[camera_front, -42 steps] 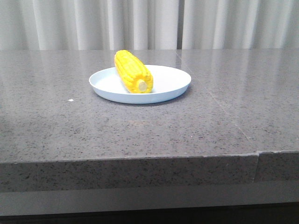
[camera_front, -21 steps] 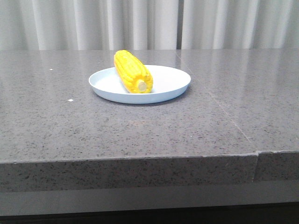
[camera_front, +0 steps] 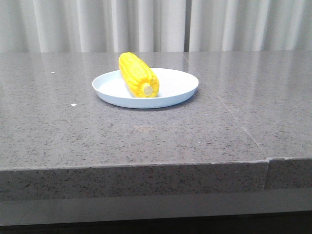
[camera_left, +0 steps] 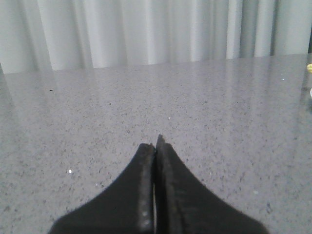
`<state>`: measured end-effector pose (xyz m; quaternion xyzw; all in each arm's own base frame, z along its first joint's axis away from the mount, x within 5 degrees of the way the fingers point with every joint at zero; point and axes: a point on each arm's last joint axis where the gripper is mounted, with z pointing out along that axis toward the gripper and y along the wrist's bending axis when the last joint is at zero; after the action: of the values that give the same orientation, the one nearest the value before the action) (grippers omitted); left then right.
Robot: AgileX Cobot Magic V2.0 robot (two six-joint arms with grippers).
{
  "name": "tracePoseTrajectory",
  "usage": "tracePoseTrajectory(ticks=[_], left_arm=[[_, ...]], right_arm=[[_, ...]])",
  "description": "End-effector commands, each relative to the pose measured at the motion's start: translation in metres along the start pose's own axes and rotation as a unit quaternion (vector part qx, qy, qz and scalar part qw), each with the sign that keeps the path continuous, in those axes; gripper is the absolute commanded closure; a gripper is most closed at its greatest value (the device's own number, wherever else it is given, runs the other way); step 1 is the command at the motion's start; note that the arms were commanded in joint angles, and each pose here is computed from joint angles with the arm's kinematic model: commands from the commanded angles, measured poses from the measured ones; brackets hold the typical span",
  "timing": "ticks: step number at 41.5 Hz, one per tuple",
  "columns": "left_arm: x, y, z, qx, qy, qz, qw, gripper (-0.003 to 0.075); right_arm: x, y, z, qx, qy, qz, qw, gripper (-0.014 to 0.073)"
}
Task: Place corn on plate with both arms
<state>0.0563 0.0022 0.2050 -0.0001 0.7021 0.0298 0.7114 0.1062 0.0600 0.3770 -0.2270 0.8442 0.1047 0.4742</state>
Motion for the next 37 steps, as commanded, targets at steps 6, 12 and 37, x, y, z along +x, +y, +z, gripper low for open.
tracePoseTrajectory(ticks=[6, 12, 37], left_arm=[[-0.0125, 0.0015, -0.0026, -0.008, -0.075, -0.01, 0.997, 0.074], [-0.0125, 0.0015, -0.0026, -0.008, -0.075, -0.01, 0.997, 0.074], [-0.0124, 0.0015, -0.0024, -0.008, -0.074, -0.01, 0.997, 0.074]], right_arm=[[-0.0127, -0.0005, -0.0068, 0.0, -0.051, -0.004, 0.999, 0.0663], [-0.0127, -0.0005, -0.0068, 0.0, -0.051, -0.004, 0.999, 0.0663], [-0.0127, -0.0005, -0.0068, 0.0, -0.051, -0.004, 0.999, 0.0663]])
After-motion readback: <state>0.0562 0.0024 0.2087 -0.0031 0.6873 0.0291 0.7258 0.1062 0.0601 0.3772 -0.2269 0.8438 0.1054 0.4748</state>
